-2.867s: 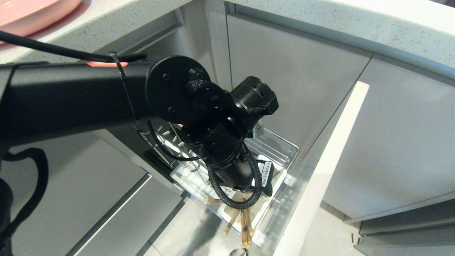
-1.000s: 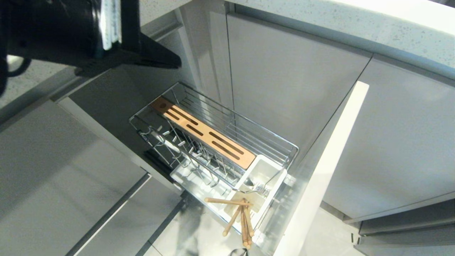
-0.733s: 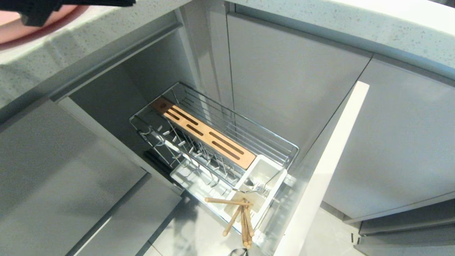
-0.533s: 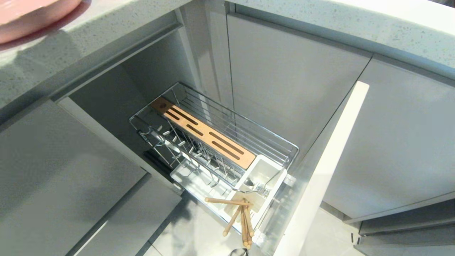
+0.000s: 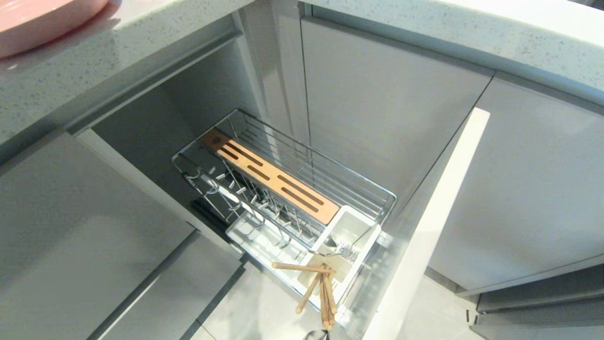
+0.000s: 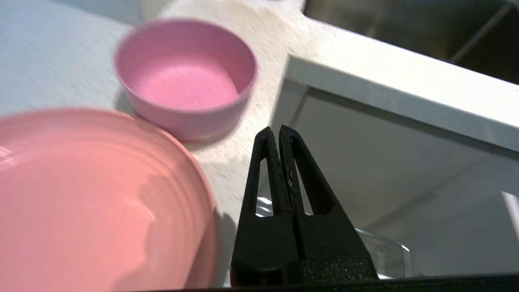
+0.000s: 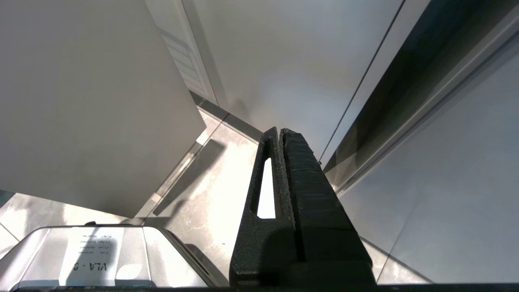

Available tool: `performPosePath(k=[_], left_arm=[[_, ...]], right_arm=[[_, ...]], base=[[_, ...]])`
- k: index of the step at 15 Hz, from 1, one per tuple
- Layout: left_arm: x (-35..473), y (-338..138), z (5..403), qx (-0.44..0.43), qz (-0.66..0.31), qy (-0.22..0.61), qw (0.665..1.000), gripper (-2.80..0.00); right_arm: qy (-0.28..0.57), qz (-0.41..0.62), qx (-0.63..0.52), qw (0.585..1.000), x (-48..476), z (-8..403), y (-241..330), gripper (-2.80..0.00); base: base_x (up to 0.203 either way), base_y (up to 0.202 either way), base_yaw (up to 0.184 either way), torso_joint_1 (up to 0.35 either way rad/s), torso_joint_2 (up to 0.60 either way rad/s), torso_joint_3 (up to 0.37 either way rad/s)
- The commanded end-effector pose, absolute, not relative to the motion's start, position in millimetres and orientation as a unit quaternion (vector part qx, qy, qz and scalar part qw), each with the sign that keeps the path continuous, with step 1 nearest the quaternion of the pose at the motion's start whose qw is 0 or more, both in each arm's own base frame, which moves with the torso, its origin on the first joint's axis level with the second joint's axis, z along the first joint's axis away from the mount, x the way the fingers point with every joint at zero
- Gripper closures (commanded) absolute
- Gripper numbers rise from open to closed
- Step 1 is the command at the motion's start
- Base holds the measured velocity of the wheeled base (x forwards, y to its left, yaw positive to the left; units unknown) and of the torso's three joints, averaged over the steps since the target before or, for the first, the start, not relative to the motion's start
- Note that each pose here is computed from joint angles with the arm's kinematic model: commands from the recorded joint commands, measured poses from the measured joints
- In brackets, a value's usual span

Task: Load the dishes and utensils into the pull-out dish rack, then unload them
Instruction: Pick up the bowl and place it in the cupboard

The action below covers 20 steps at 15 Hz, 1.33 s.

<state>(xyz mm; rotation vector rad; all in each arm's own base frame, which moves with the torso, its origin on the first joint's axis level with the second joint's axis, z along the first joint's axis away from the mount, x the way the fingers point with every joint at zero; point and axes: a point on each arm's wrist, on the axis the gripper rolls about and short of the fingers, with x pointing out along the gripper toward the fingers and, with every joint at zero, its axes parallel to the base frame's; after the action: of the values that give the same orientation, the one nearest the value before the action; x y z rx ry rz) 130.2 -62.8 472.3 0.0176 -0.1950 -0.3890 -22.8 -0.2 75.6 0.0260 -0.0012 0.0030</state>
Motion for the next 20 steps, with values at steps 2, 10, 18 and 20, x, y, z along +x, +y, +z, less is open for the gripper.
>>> performPosePath(k=[2, 10, 18, 20], left_arm=[[147.9, -69.4, 474.4, 0.028, -0.153, -0.120, 0.980, 0.00], [190.7, -89.3, 468.8, 0.065, -0.109, -0.138, 0.982, 0.00], [202.3, -98.1, 465.7, 0.064, -0.114, -0.142, 0.981, -2.80], [205.4, -99.7, 464.0, 0.066, -0.115, -0.139, 0.981, -2.80]], right_arm=[[0.000, 0.002, 0.013, 1.000, -22.7, 75.2, -0.2, 0.00], [0.000, 0.002, 0.013, 1.000, -22.7, 75.2, -0.2, 0.00], [0.000, 0.002, 0.013, 1.000, -22.7, 75.2, -0.2, 0.00], [0.000, 0.002, 0.013, 1.000, -22.7, 75.2, -0.2, 0.00]], base=[[0.000, 0.000, 0.000, 0.000, 0.00, 0.000], [0.000, 0.000, 0.000, 0.000, 0.00, 0.000], [0.000, 0.000, 0.000, 0.000, 0.00, 0.000], [0.000, 0.000, 0.000, 0.000, 0.00, 0.000]])
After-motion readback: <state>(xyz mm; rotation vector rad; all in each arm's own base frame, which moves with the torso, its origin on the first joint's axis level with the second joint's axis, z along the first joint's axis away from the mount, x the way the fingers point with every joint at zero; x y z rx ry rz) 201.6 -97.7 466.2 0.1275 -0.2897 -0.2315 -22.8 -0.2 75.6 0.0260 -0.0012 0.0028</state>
